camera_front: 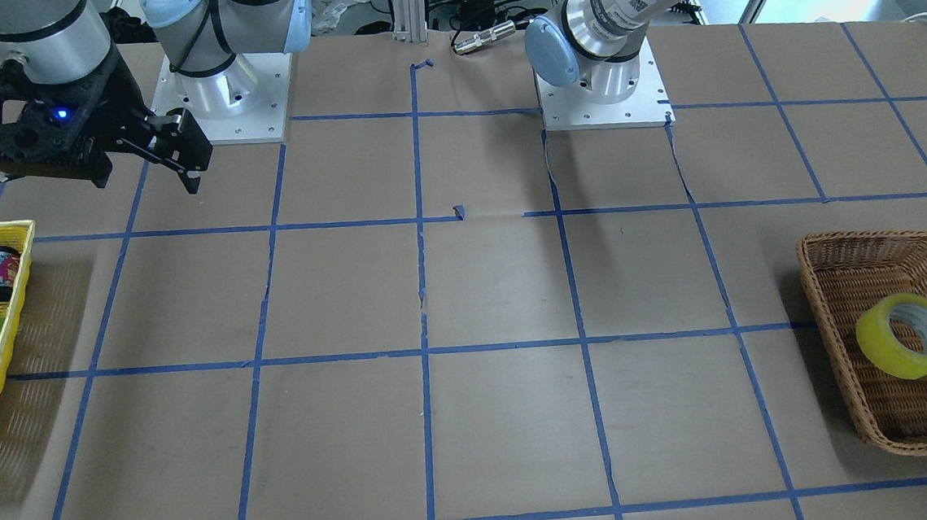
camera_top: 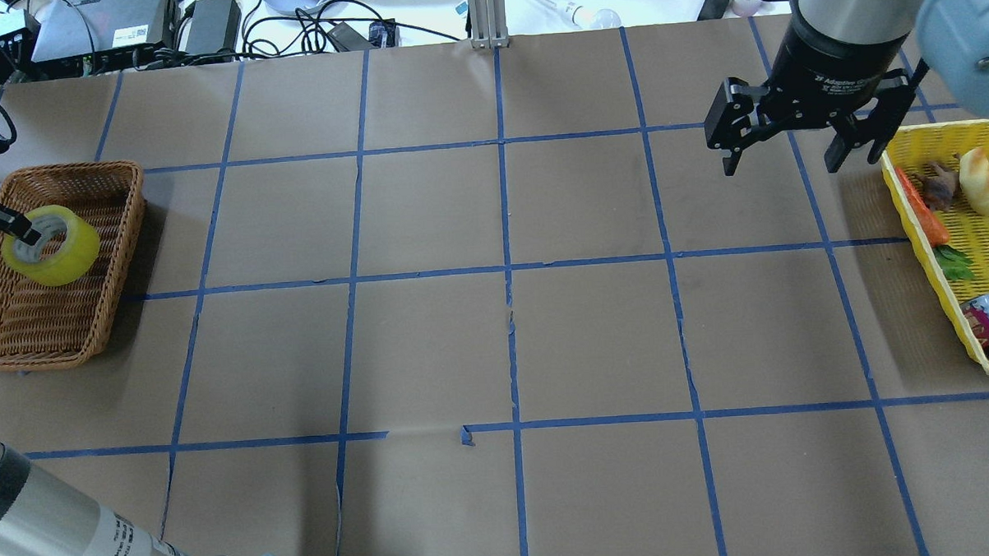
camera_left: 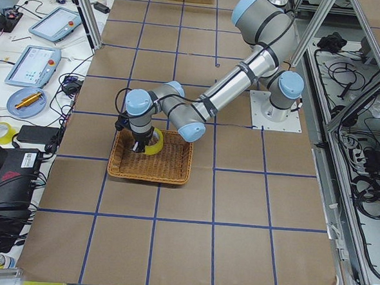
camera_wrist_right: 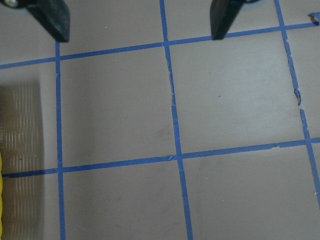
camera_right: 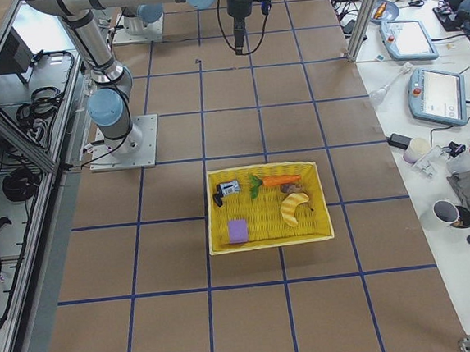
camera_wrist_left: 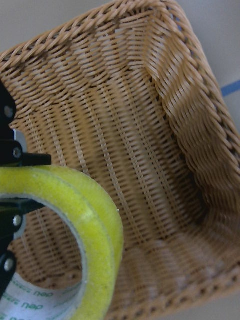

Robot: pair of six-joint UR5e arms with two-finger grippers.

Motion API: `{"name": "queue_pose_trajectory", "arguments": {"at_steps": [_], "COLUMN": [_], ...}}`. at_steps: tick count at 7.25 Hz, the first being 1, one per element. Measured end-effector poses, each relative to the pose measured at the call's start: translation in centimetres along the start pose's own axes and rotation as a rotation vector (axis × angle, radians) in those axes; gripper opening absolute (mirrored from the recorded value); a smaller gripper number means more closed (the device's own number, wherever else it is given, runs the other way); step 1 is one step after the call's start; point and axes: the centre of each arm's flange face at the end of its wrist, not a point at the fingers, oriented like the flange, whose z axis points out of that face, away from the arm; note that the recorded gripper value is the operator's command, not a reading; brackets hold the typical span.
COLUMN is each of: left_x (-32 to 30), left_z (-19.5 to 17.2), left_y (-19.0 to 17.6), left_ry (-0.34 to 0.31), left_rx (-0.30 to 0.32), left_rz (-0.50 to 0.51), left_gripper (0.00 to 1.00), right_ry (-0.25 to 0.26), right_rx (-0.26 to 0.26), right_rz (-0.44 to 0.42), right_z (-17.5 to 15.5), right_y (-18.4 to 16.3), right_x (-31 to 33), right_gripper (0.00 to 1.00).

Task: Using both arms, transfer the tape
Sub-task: 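Carry the tape roll into the wicker basket with the left gripper, then open the left gripper and release the tape roll in the basket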

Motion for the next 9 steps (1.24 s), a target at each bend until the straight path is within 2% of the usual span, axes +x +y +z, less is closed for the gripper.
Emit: {"name": "queue_pose_trajectory", "arguments": {"at_steps": [2, 4, 7, 9], "left_x": [0.3, 1.7, 10.0, 21.1], "left_z": [1.5, 0.0, -7.0, -11.8], "left_y": [0.3, -0.4, -5.0, -8.6], "left_ry": [0.019, 0.006, 0.026, 0.04], "left_rx": [-0.003, -0.006, -0.025, -0.035], "left_rz": [-0.007, 0.011, 0.012, -0.07], "left_gripper": [0.74, 0.75, 0.75, 0.75], "right_ry": [-0.002, -0.007, -0.005, -0.008], "right_rx": [-0.001, 0.0, -0.002, -0.004], "right_rz": [0.001, 0.002, 0.0, 0.0], "right_z": [0.0, 0.0, 0.1, 0.2], "right_y": [0.0, 0.0, -0.1, -0.1], "right_x": [0.0, -0.1, -0.1, -0.1], "right_gripper": [1.0, 1.0, 1.0, 1.0]}}
